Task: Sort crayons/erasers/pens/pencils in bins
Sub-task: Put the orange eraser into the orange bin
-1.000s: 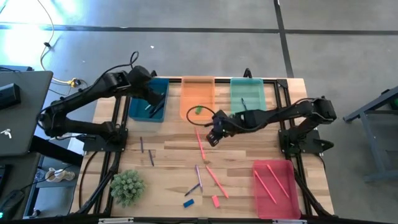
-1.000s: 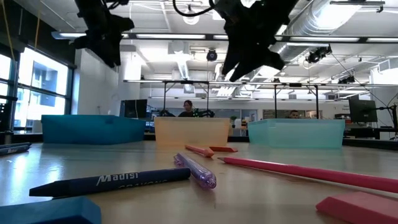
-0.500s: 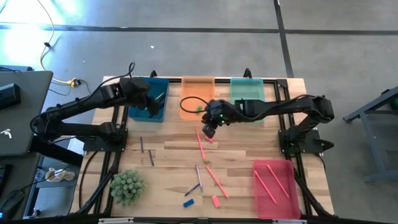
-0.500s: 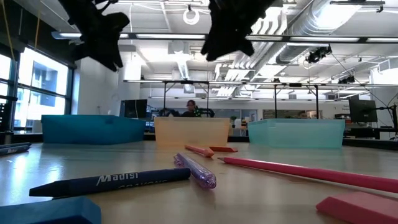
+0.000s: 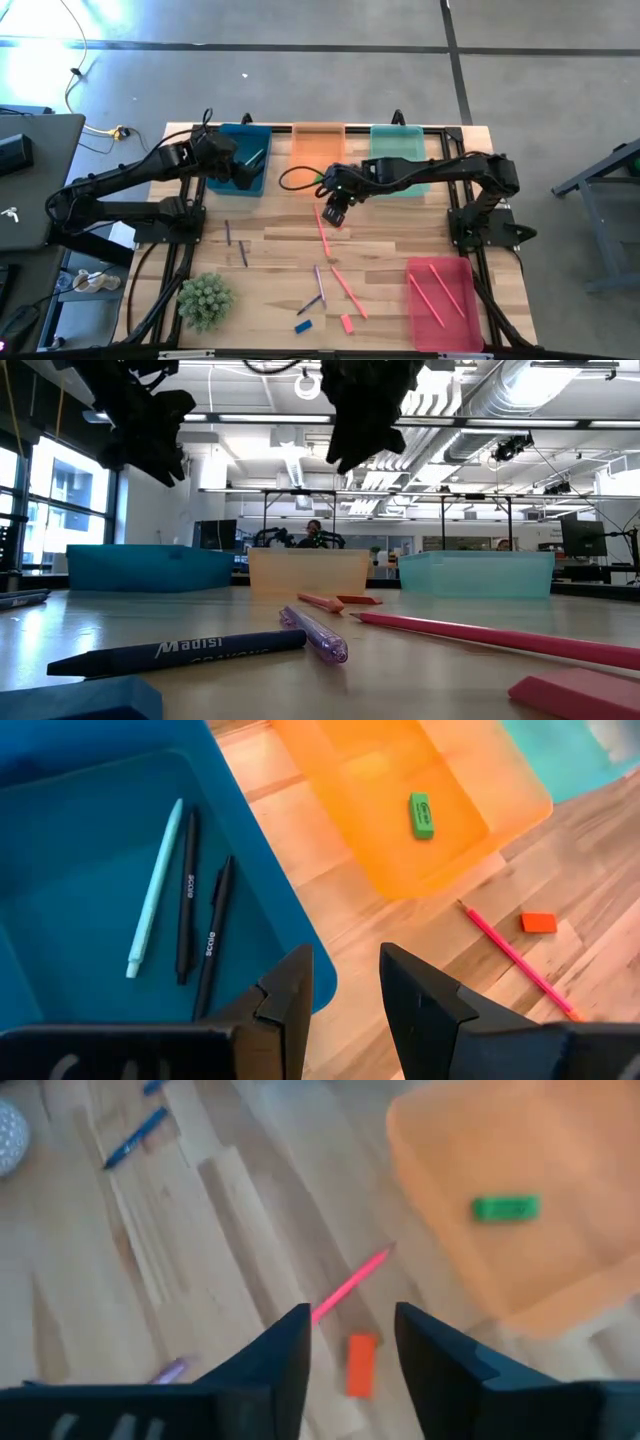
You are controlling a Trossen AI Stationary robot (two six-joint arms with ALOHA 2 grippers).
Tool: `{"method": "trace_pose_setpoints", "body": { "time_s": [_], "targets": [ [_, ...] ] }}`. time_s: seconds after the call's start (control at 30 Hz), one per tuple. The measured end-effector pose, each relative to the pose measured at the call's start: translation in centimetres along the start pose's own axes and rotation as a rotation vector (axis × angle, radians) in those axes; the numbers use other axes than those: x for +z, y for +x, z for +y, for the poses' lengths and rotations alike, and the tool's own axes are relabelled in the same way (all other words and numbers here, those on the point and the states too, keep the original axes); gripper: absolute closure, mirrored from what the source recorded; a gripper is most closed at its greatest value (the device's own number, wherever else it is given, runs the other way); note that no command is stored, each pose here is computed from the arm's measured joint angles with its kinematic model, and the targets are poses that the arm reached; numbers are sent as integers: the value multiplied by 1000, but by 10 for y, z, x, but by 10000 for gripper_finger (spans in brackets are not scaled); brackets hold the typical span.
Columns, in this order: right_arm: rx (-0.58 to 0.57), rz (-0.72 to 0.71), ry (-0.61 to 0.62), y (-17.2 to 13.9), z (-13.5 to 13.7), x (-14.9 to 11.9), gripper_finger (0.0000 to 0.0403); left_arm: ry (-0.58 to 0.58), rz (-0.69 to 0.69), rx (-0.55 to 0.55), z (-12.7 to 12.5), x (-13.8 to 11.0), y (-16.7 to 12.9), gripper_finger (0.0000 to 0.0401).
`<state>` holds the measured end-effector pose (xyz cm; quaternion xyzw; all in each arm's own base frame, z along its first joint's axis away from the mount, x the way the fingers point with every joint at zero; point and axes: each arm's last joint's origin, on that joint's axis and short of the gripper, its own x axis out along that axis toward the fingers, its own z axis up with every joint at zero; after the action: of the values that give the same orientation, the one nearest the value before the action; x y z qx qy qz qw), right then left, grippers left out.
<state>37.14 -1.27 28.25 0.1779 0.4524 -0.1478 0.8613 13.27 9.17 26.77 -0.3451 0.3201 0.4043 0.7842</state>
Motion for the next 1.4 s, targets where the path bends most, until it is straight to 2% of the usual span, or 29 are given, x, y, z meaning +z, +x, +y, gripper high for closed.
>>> {"method": "trace_pose_setpoints", "body": {
  "time_s": [0.17,0.3,0.67,1.07,1.4],
  "targets": [
    [-45,105,79,18,-2,-9,212,24,0,-1,0,0,0,296],
    [-59,177,71,33,1,-17,199,35,0,-1,0,0,0,296],
    [-123,291,157,80,8,-35,203,54,1,-1,0,0,0,296],
    [-189,340,214,108,5,-45,204,54,1,-2,0,0,0,296],
    [-212,348,213,124,4,-50,204,71,1,-2,0,0,0,296]
  ]
}}
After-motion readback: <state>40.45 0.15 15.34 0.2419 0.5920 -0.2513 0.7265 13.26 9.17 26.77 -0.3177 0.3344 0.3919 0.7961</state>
